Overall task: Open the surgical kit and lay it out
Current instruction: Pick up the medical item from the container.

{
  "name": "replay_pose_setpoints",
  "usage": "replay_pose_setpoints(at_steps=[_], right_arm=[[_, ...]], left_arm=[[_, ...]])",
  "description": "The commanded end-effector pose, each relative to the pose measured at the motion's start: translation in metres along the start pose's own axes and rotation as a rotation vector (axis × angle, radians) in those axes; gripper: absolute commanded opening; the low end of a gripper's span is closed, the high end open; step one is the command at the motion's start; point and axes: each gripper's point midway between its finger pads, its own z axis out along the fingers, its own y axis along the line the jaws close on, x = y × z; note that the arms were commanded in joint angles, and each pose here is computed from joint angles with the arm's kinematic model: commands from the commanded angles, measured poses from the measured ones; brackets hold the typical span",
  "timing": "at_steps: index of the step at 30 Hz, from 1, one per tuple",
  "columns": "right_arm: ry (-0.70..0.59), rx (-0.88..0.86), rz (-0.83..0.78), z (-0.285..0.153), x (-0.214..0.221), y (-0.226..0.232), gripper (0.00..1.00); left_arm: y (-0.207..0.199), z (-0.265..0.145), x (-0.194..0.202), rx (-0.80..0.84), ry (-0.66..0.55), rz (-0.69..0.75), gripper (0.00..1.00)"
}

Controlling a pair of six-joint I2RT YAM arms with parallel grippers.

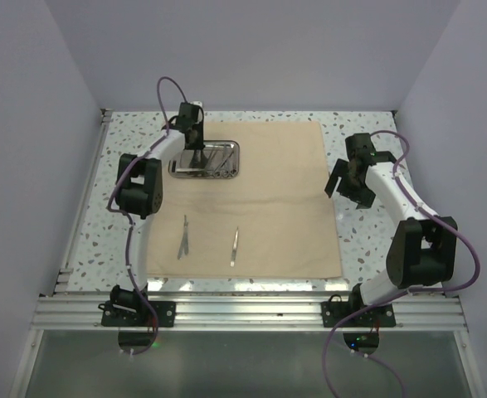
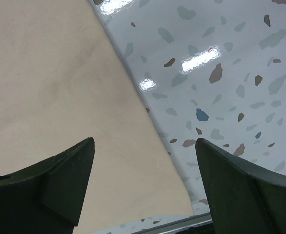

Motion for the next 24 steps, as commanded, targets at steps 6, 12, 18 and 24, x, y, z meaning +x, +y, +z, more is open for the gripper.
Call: replay_pose_setpoints(at_steps=[6, 12, 18, 24], right_arm=[[-0.023, -0.017, 0.001, -0.005, -0.006, 0.002, 0.89], [-0.033, -0.021, 0.002, -0.008, -0.008, 0.002, 0.89], [-0.030, -0.033, 0.010, -0.007, -0.006, 0.003, 0.89], [-0.047, -0.053, 0.016, -0.012, -0.007, 0.005, 0.89]], left_arm=[[0.016, 0.020, 0.052, -0.053, 0.168, 0.057, 0.19], [0.015, 0.029, 0.062, -0.062, 0.193, 0.082, 0.10], [0.011, 0.028, 0.052, -0.049, 0.173, 0.062, 0.00], [0.001, 0.008, 0.004, -0.025, 0.067, 0.015, 0.00]])
